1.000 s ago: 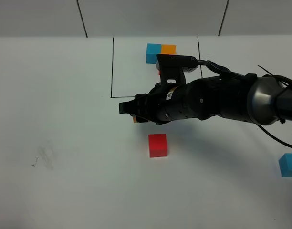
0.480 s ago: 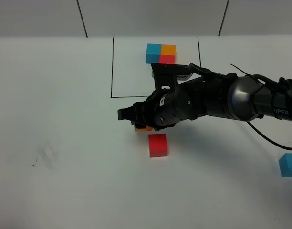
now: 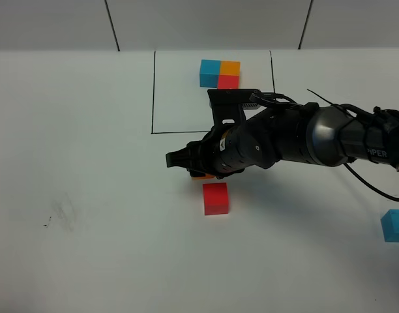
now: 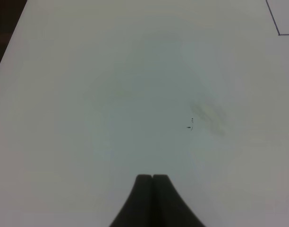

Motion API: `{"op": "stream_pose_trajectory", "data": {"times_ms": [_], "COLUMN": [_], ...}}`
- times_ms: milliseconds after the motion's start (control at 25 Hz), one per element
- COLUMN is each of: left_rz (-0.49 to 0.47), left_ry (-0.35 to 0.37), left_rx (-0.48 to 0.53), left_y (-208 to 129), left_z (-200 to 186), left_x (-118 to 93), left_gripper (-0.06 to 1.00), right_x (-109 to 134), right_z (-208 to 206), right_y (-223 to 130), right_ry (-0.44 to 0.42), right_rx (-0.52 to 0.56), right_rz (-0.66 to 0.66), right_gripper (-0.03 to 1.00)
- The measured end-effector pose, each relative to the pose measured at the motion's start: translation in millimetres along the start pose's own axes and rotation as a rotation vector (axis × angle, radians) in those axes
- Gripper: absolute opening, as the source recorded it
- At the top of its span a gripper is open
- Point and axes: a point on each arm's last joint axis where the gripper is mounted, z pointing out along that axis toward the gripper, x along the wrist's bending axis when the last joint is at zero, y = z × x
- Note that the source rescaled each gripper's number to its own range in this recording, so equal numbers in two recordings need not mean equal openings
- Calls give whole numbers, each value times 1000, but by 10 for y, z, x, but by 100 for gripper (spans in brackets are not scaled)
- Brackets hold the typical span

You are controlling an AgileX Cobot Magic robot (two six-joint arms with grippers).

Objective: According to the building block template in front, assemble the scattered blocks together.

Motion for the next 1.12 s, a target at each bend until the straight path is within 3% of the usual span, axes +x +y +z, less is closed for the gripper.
{"op": "stream_pose_trajectory", "data": {"times_ms": [1120], "left_rz": [0], "left_ry": [0], "left_rx": [0], "left_y": [0], "left_z": [0], "left_x": [0], "left_gripper": [0], "right_x": [-179], "right_z": [-12], "right_y": [-4], "right_ry": [-167], "right_rx": [14], "right_rz": [33], "right_gripper": [45]}}
